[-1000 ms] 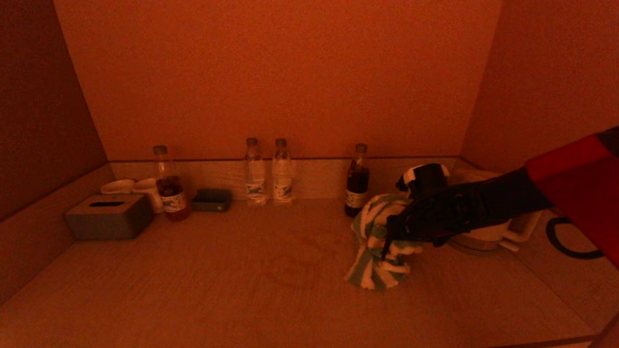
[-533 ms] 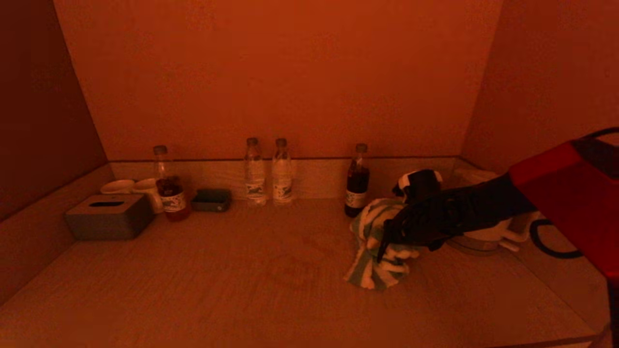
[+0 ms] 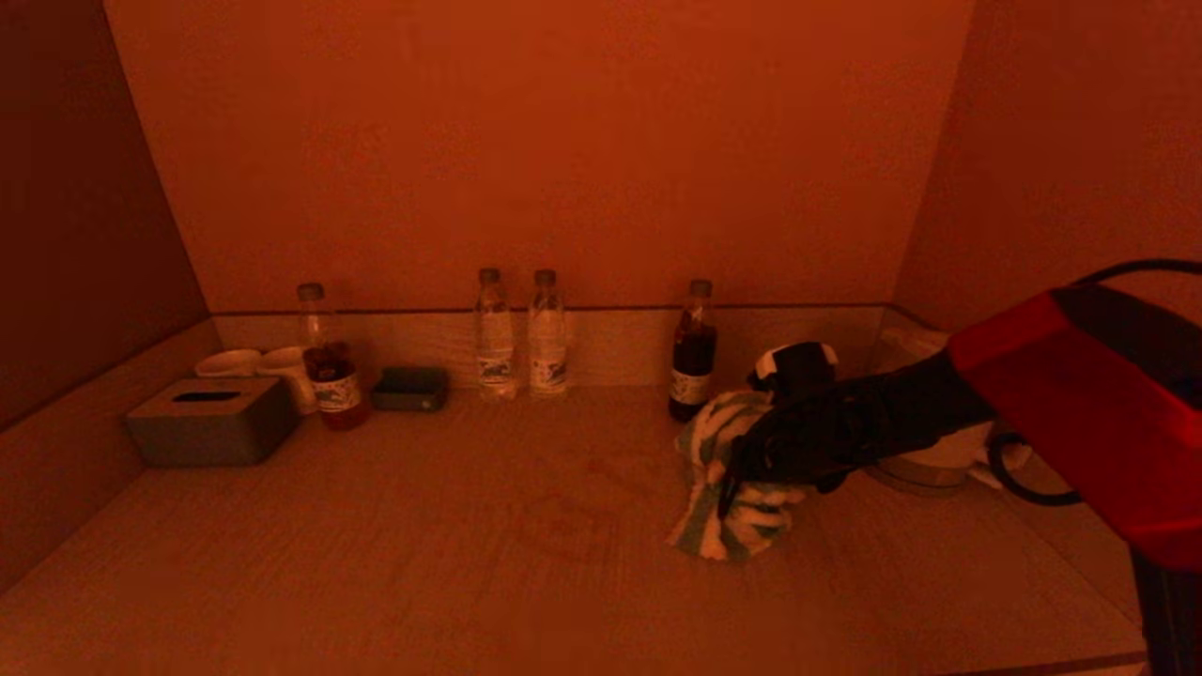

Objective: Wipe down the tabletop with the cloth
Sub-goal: Sweep the stains on the table

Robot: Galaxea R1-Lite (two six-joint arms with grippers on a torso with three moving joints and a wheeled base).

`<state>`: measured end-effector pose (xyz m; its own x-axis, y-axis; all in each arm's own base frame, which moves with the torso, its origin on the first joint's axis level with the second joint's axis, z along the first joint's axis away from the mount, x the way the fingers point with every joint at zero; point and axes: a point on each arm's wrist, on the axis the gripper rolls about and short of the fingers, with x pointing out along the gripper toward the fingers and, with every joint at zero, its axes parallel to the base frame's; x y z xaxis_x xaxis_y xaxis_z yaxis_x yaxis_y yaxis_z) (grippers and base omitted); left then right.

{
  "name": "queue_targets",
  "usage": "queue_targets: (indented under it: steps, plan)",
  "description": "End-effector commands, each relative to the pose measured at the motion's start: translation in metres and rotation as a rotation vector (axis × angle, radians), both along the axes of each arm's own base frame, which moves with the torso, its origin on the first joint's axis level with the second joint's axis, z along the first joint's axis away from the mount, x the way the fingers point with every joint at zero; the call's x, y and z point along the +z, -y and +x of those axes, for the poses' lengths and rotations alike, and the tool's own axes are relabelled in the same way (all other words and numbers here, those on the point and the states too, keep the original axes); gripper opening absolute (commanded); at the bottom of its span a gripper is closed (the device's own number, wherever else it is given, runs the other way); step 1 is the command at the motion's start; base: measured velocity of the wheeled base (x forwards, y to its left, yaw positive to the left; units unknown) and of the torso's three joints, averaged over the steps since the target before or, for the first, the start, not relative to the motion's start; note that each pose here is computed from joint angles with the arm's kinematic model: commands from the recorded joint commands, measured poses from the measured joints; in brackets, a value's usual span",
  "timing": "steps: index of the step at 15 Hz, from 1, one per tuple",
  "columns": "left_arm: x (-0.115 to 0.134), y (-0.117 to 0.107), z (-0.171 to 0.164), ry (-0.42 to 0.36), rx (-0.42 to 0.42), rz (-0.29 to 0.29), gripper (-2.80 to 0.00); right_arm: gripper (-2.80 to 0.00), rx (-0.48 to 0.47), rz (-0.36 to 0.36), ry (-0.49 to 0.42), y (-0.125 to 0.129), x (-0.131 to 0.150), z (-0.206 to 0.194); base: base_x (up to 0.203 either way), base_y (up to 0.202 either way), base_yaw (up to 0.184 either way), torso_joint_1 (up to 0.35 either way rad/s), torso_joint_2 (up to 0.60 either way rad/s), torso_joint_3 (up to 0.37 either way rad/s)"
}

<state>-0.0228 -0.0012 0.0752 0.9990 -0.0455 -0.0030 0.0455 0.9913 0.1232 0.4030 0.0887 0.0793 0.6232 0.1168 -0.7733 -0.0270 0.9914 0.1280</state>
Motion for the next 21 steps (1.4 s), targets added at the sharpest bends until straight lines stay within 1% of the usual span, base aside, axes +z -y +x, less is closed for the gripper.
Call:
queue_targets:
  steps: [1,3,7,10,16,17,18,21]
  plan:
    - [0.000,0.000,0.000,0.000,0.001,0.001,-2.80,-2.80,0.008,0.000,-0.016,-0.004,-0.007,0.002,0.000,0.000,0.000,0.000,0.00,0.000]
    - [0.000,0.000,0.000,0.000,-0.002,0.001,-2.80,-2.80,0.042,0.000,-0.018,-0.020,-0.015,0.007,0.000,0.000,0.000,0.000,0.00,0.000]
    - [0.000,0.000,0.000,0.000,0.001,0.001,-2.80,-2.80,0.076,0.002,-0.020,-0.037,-0.022,0.012,0.000,0.000,0.000,0.000,0.00,0.000]
    - [0.000,0.000,0.000,0.000,-0.001,0.001,-2.80,-2.80,0.093,0.000,-0.020,-0.046,-0.025,0.011,0.000,0.000,0.000,0.000,0.00,0.000]
    - [0.000,0.000,0.000,0.000,-0.001,0.001,-2.80,-2.80,0.108,0.012,-0.010,-0.054,-0.017,0.006,0.000,0.000,0.000,0.000,0.00,0.000]
    - [0.000,0.000,0.000,0.000,-0.001,0.001,-2.80,-2.80,0.135,0.016,0.004,-0.064,-0.009,-0.001,0.000,0.000,0.000,0.000,0.00,0.000]
    - [0.000,0.000,0.000,0.000,0.000,0.001,-2.80,-2.80,0.142,0.017,0.004,-0.067,-0.008,-0.003,0.000,0.000,0.000,0.000,0.00,0.000]
    - [0.000,0.000,0.000,0.000,0.001,0.001,-2.80,-2.80,0.210,0.023,0.031,-0.088,0.006,-0.016,0.000,0.000,0.000,0.000,0.00,0.000]
